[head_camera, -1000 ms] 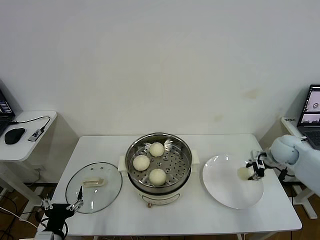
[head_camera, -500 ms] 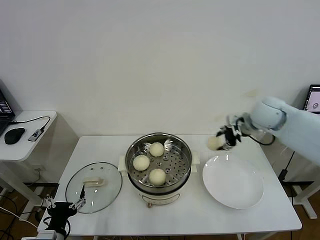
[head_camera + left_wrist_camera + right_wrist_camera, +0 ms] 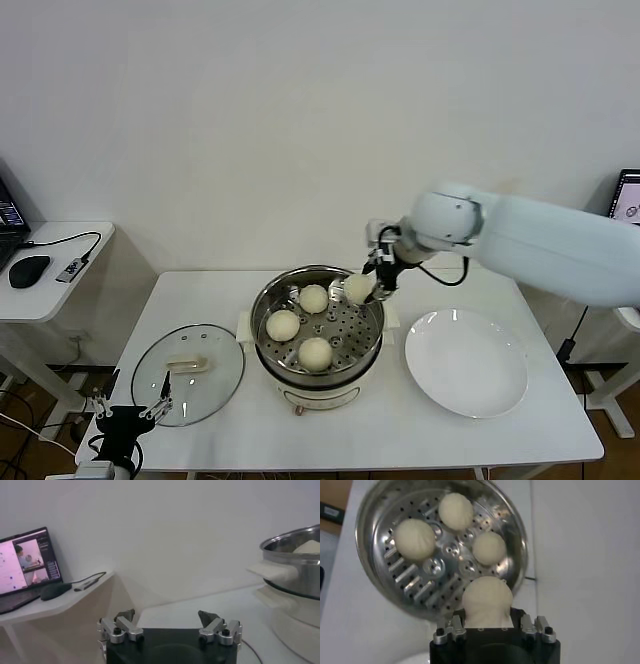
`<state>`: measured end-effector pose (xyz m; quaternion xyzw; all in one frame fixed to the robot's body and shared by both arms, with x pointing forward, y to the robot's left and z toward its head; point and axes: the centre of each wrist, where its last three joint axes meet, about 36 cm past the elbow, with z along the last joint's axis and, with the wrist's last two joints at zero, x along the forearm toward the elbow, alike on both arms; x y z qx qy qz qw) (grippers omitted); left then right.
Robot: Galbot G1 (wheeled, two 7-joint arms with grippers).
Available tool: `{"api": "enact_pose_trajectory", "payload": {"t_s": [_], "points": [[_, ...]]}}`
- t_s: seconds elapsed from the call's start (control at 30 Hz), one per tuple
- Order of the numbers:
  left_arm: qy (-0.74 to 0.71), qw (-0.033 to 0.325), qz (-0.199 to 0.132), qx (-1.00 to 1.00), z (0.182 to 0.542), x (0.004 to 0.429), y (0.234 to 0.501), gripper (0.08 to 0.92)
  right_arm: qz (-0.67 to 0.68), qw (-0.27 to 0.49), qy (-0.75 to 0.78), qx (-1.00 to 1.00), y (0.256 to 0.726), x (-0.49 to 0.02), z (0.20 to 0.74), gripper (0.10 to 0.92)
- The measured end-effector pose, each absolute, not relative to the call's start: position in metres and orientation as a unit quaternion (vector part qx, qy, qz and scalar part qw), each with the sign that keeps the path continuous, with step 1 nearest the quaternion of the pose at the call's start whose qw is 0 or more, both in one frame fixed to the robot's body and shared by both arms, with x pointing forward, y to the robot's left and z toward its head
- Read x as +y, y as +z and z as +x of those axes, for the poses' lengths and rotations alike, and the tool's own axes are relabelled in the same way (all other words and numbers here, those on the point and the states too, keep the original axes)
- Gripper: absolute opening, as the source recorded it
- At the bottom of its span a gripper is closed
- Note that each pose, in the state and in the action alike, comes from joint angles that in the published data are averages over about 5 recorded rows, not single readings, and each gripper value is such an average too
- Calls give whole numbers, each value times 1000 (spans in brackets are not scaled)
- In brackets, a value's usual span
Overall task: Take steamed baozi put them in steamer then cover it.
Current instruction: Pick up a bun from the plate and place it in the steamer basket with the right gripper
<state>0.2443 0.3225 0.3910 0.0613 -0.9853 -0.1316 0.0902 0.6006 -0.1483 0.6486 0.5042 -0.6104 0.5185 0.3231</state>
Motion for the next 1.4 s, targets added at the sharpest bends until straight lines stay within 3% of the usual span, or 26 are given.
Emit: {"api": "enact_pose_trajectory", "payload": {"t_s": [0.33, 0.83, 1.13, 1.4], "points": [[-129, 86, 65, -986, 249, 325, 393, 823, 507, 345, 522, -593, 613, -115, 602, 570], [-130, 88, 69, -985, 248, 328, 390, 823, 501, 363, 524, -585, 584, -104, 605, 586], [-128, 86, 69, -986, 250, 327, 390, 823, 499, 357, 527, -588, 591, -108, 601, 796], [-127, 85, 69, -986, 254, 327, 388, 823, 496, 332, 518, -613, 606, -126, 588, 823]]}}
